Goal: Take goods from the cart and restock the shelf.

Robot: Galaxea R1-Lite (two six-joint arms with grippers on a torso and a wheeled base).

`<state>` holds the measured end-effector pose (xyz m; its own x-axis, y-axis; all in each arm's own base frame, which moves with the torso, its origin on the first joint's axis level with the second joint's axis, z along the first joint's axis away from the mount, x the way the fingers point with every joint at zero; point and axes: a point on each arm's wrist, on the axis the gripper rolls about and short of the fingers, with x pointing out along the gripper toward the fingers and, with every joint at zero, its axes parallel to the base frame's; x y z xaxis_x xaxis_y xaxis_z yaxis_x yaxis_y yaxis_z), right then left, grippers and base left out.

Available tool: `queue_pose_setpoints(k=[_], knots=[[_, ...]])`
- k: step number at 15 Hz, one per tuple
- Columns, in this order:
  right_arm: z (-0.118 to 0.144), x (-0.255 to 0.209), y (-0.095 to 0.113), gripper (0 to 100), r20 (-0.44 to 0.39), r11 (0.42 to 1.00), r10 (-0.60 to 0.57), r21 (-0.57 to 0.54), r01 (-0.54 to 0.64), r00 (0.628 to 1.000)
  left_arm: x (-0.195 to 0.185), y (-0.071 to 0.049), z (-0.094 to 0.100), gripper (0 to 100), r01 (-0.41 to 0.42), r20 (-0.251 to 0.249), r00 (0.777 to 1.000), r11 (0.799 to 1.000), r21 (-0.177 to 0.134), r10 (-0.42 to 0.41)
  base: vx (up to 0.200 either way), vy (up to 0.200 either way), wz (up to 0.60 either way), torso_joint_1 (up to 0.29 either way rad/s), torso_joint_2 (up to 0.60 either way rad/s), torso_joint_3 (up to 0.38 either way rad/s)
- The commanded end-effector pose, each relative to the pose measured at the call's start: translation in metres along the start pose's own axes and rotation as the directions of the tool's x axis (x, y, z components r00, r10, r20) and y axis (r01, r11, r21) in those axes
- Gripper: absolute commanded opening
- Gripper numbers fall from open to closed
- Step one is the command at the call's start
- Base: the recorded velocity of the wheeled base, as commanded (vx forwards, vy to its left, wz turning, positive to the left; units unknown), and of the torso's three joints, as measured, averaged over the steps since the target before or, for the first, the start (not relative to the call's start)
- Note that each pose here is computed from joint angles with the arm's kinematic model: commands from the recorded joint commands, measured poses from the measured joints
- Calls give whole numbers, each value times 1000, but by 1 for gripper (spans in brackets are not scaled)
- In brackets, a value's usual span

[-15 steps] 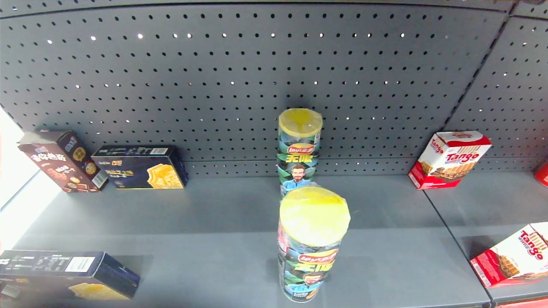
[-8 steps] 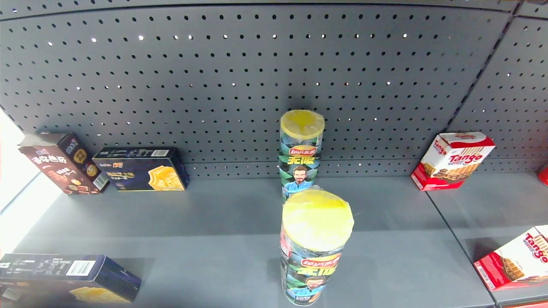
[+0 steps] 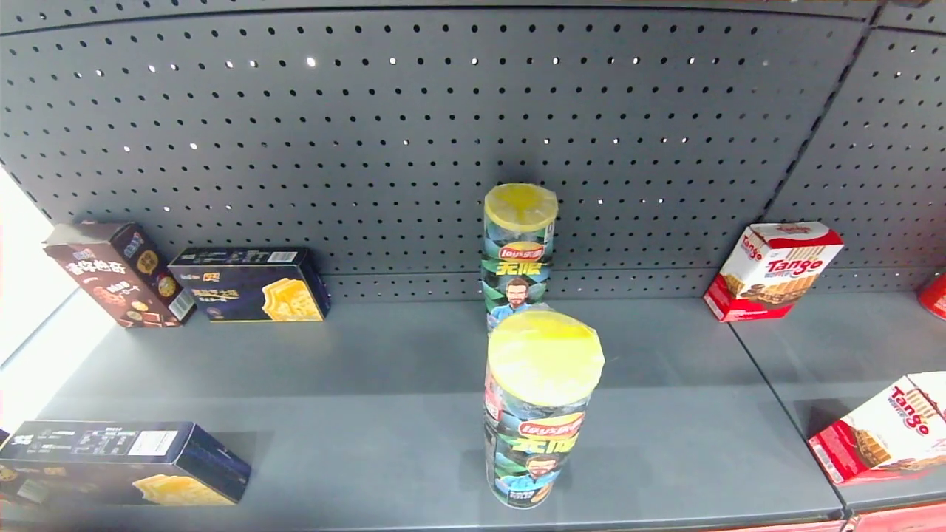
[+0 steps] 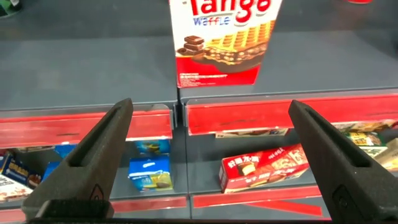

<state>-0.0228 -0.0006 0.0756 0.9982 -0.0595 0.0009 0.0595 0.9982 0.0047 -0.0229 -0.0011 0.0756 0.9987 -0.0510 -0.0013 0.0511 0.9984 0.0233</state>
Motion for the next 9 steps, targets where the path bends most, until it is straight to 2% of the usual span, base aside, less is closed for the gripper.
queue_pose_setpoints(k=[1,8,9], knots=[[0,0,0,100,1,1000,0,0,0,1000,0,0,0,100,-2,1,1000,1000,0,2,0,0,0,0,0,0],[0,0,0,100,1,1000,0,1,0,1000,0,0,0,100,-7,1,1000,1000,-2,7,0,0,0,0,0,0],[0,0,0,100,1,1000,0,3,0,1000,0,0,0,100,-7,3,1000,1000,-2,7,-200,0,0,2,7,-2]])
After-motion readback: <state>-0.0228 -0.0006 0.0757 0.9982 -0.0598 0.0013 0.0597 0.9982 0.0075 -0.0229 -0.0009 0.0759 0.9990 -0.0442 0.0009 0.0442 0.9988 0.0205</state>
